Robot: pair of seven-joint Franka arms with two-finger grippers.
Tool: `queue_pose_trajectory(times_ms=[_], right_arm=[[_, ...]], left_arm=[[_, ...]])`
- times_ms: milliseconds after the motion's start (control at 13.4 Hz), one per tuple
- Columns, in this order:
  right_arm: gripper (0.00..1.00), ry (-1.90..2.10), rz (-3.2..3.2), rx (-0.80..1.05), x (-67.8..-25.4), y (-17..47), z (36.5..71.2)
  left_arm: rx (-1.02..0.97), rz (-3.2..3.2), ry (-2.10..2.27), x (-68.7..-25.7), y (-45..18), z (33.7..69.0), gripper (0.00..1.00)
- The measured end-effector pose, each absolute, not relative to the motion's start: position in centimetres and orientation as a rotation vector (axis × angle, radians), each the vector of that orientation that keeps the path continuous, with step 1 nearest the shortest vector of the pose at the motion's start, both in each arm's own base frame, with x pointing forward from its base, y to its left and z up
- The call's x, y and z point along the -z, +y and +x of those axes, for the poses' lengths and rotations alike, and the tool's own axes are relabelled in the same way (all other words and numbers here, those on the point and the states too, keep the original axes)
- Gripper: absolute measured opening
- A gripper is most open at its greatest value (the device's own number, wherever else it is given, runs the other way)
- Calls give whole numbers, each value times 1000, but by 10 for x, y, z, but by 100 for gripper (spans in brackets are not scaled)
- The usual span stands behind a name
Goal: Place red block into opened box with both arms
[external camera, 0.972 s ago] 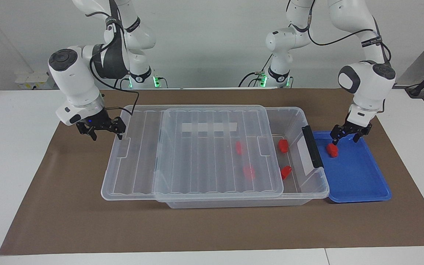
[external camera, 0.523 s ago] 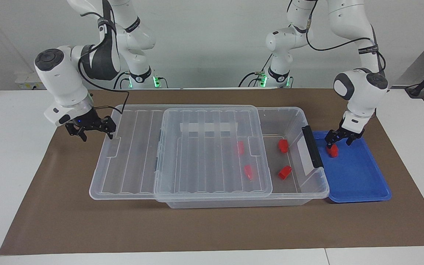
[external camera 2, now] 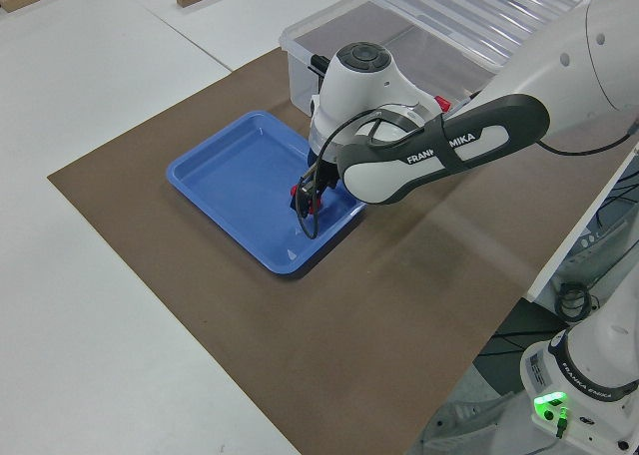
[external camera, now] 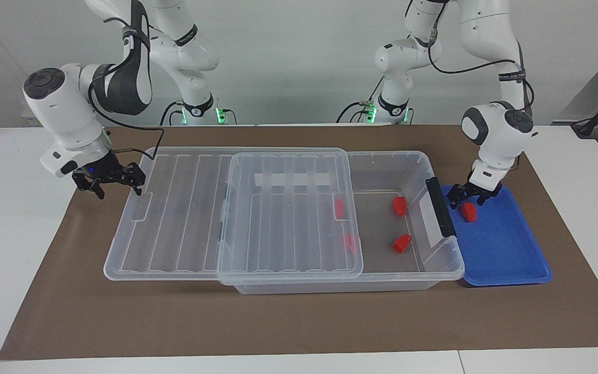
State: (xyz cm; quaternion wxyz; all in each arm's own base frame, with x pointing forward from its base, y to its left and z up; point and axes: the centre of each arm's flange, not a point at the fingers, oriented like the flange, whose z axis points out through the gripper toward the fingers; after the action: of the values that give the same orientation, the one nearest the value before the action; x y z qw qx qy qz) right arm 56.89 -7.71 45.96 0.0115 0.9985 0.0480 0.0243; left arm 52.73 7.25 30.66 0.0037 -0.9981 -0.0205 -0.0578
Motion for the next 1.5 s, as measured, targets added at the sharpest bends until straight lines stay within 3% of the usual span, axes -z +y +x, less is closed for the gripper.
queue_pose_trajectory(times_ms=[374,598,897,1121,1271,1495], right_arm=[[100,157,3112,-86,-467,-74,569],[100,94,3115,-80,-490,-60,561],[100,-79,3120,-67,-524,-1,554],[100,-186,3118,-74,-566,29,553],[100,-237,3118,-100,-592,37,554],[100,-256,3118,-95,-609,35,559]], left_arm=[[173,-3130,-50,-303,72,527,35],[68,-3142,-64,-327,75,540,33],[-131,-3161,-222,-492,78,583,33],[-181,-3240,-536,-548,56,584,33],[-200,-3213,-803,-556,0,589,33],[-120,-3197,-919,-563,-135,585,33]])
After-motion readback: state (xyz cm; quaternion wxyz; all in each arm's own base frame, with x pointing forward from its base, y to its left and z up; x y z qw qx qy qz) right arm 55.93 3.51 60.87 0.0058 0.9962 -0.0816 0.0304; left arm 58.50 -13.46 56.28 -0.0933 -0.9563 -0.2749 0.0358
